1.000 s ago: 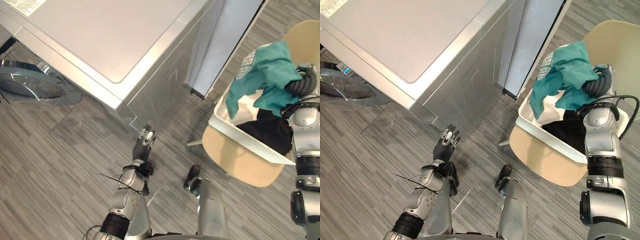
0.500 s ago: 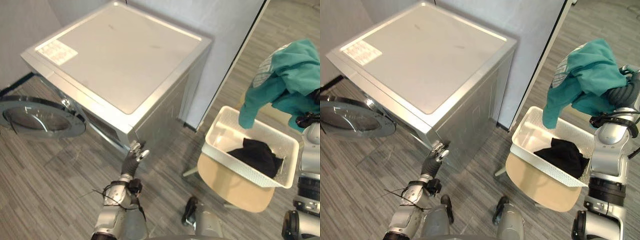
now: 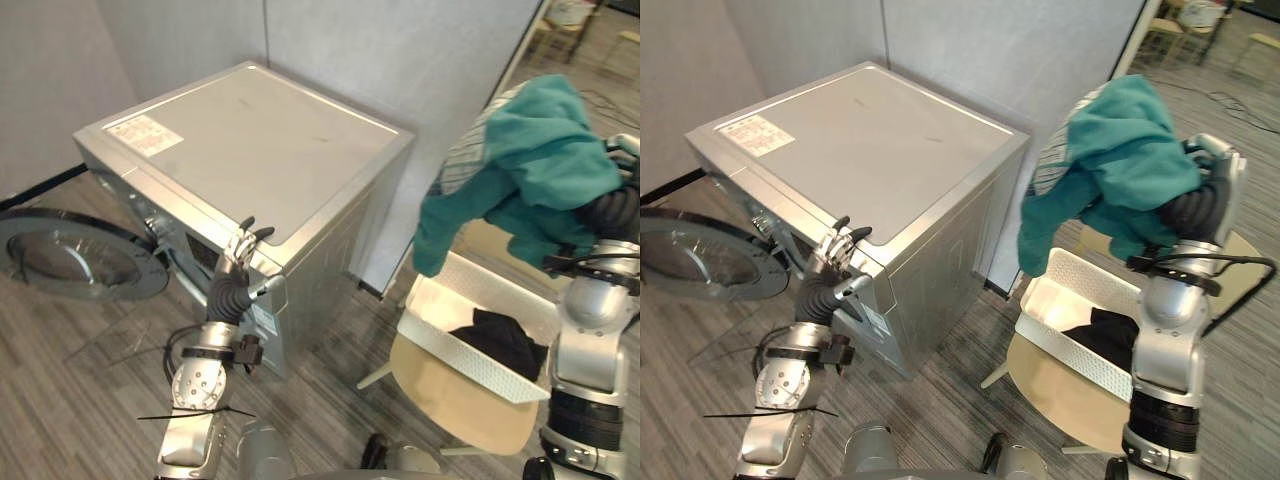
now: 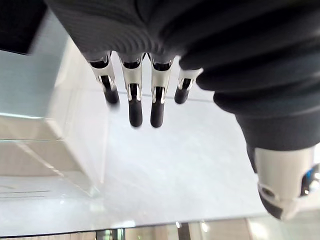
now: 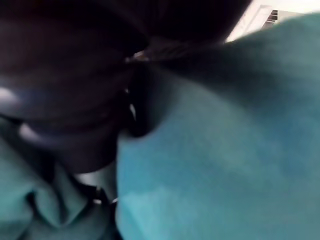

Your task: Pick up the laundry basket with both hands and put the clothes into the washing machine.

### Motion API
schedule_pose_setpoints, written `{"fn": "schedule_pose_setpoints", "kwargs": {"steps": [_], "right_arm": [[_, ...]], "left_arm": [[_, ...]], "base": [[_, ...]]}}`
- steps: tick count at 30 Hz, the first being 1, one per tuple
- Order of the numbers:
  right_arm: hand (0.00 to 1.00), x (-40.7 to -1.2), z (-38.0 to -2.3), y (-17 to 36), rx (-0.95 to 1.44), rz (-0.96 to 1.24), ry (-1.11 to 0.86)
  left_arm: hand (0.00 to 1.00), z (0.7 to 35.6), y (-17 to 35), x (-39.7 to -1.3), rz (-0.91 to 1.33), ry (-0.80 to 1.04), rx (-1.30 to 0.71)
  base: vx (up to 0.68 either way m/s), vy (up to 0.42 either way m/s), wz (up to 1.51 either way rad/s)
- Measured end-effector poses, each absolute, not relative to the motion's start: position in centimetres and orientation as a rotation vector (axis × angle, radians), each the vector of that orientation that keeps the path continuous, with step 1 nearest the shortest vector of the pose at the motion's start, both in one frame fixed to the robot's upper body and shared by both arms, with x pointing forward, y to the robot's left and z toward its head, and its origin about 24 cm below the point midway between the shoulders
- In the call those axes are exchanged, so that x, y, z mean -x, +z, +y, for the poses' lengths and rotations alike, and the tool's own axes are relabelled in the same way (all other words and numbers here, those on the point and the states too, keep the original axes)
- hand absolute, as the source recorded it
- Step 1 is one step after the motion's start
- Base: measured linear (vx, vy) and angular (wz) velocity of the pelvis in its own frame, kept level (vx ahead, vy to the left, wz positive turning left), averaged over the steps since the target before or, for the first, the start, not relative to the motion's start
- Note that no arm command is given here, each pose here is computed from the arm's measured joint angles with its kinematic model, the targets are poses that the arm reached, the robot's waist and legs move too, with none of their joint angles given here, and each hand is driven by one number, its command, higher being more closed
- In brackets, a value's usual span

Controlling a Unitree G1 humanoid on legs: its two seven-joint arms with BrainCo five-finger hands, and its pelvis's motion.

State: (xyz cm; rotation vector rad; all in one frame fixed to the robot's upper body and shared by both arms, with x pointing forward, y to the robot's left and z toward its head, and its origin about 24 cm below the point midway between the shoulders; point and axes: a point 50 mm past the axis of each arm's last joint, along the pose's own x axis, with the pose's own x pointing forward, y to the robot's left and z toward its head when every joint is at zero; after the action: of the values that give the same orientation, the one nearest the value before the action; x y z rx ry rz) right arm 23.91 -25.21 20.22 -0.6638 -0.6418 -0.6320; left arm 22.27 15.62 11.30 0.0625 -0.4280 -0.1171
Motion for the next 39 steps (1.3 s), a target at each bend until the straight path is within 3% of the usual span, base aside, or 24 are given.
{"fn": "schedule_pose_setpoints", "kwargs": {"steps": [6,9,12,19,22,27,39], "right_arm": [[1.00,-22.8,-25.3,20.9,0.639,-0.686,-0.672],[1.00,-23.4,-24.6,21.4,0.620,-0.712,-0.649],[1.00,-24.8,-22.2,22.8,0.576,-0.789,-0.568],[1.00,-27.1,-17.5,26.4,0.480,-0.942,-0.429],[1.00,-27.2,-16.3,27.8,0.466,-0.998,-0.390],[1.00,-27.2,-15.9,28.2,0.462,-1.008,-0.346],[1.00,-26.1,-15.7,28.8,0.419,-1.057,-0.277]], "left_arm": [[0.00,12.8,17.6,-24.5,-0.742,-0.270,-0.171],[0.00,12.6,19.3,-24.7,-0.829,-0.250,-0.185],[0.00,12.5,20.5,-24.3,-0.888,-0.235,-0.181],[0.00,8.8,24.7,-23.6,-1.101,-0.383,-0.217],[0.00,8.3,25.2,-24.8,-1.083,-0.395,-0.246],[0.00,5.8,22.0,-27.4,-0.835,-0.548,-0.265],[0.00,3.7,22.8,-28.8,-0.796,-0.623,-0.318]], "base": [[-0.16,0.395,-0.01],[-0.11,0.343,-0.33],[-0.05,0.201,-0.68],[-0.12,0.026,-0.31],[-0.13,-0.111,-0.22],[-0.05,-0.118,0.05],[-0.09,-0.041,0.01]]}}
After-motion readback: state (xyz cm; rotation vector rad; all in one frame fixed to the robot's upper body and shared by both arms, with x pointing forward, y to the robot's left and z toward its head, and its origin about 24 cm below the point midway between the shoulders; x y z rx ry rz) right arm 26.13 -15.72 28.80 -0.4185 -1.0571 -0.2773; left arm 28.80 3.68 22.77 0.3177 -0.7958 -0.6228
